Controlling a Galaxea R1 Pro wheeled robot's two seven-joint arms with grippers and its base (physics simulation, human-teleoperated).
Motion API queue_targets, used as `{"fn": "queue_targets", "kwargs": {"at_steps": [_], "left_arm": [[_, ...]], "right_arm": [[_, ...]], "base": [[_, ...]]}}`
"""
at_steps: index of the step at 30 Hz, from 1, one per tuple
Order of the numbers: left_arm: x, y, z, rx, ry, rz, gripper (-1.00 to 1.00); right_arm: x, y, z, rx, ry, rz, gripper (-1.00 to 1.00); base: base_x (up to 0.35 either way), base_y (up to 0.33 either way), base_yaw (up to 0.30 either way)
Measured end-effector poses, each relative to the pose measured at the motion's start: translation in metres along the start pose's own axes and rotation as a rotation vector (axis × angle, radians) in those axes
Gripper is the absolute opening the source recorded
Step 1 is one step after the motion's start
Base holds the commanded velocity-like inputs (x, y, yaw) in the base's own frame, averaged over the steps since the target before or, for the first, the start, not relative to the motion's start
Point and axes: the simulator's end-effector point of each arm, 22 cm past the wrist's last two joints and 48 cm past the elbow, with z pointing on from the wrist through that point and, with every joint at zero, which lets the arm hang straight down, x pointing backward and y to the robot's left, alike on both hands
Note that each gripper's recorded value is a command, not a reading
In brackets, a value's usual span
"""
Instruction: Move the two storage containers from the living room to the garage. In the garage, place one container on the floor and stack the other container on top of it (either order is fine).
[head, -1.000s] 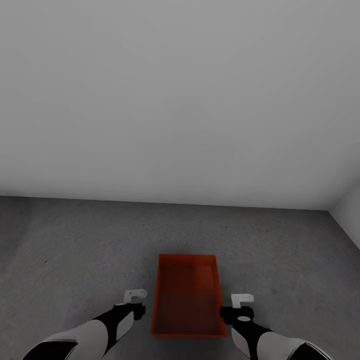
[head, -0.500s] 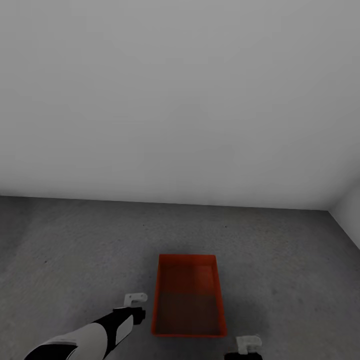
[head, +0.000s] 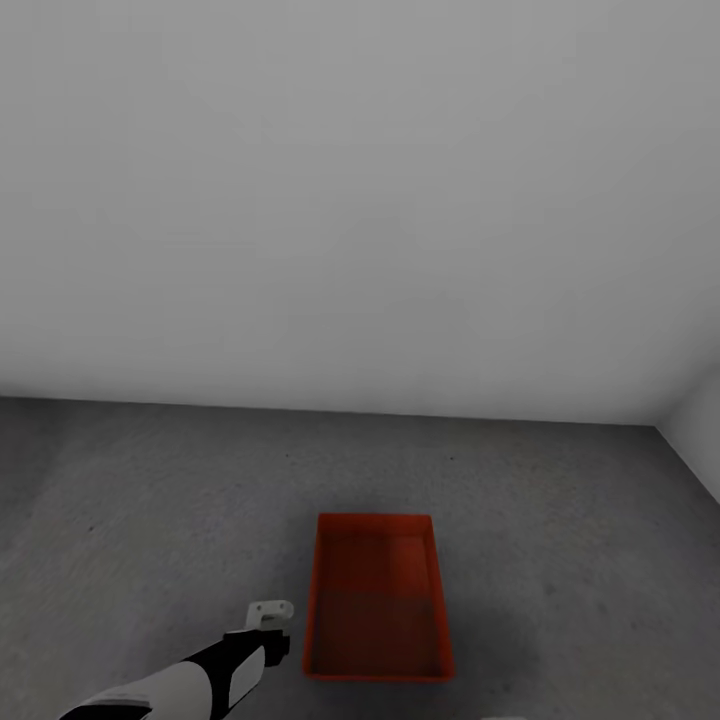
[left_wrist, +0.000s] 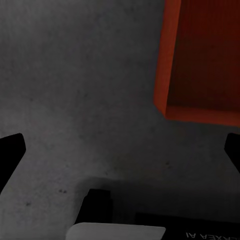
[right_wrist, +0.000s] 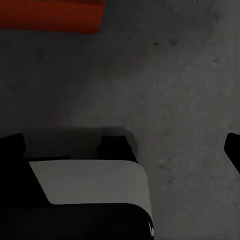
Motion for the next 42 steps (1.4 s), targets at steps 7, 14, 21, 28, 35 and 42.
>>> {"fn": "queue_targets", "kwargs": {"at_steps": [7, 14, 21, 28, 35, 42], "left_arm": [[-0.005, 0.001, -0.003, 0.000, -0.012, -0.001, 1.00], [0.004, 0.002, -0.004, -0.001, -0.005, 0.003, 1.00], [0.021, 0.003, -0.006, -0.002, 0.011, 0.006, 1.00], [0.024, 0.002, -0.008, 0.000, 0.009, 0.006, 1.00], [0.028, 0.003, -0.010, -0.002, 0.012, 0.004, 1.00], [0.057, 0.010, -0.011, -0.010, 0.043, 0.005, 1.00]], "right_arm": [[-0.004, -0.002, -0.001, 0.003, -0.008, 0.002, 1.00], [-0.008, -0.002, -0.003, 0.002, -0.017, 0.007, 1.00], [-0.012, -0.001, -0.004, -0.001, -0.025, 0.009, 1.00], [-0.016, 0.008, -0.007, -0.014, -0.033, 0.011, 1.00], [-0.019, 0.011, -0.010, -0.019, -0.043, 0.012, 1.00], [-0.007, 0.013, -0.013, -0.021, -0.034, 0.011, 1.00]], "base": [[0.000, 0.000, 0.000], [0.000, 0.000, 0.000], [0.000, 0.000, 0.000], [0.000, 0.000, 0.000], [0.000, 0.000, 0.000], [0.000, 0.000, 0.000]]}}
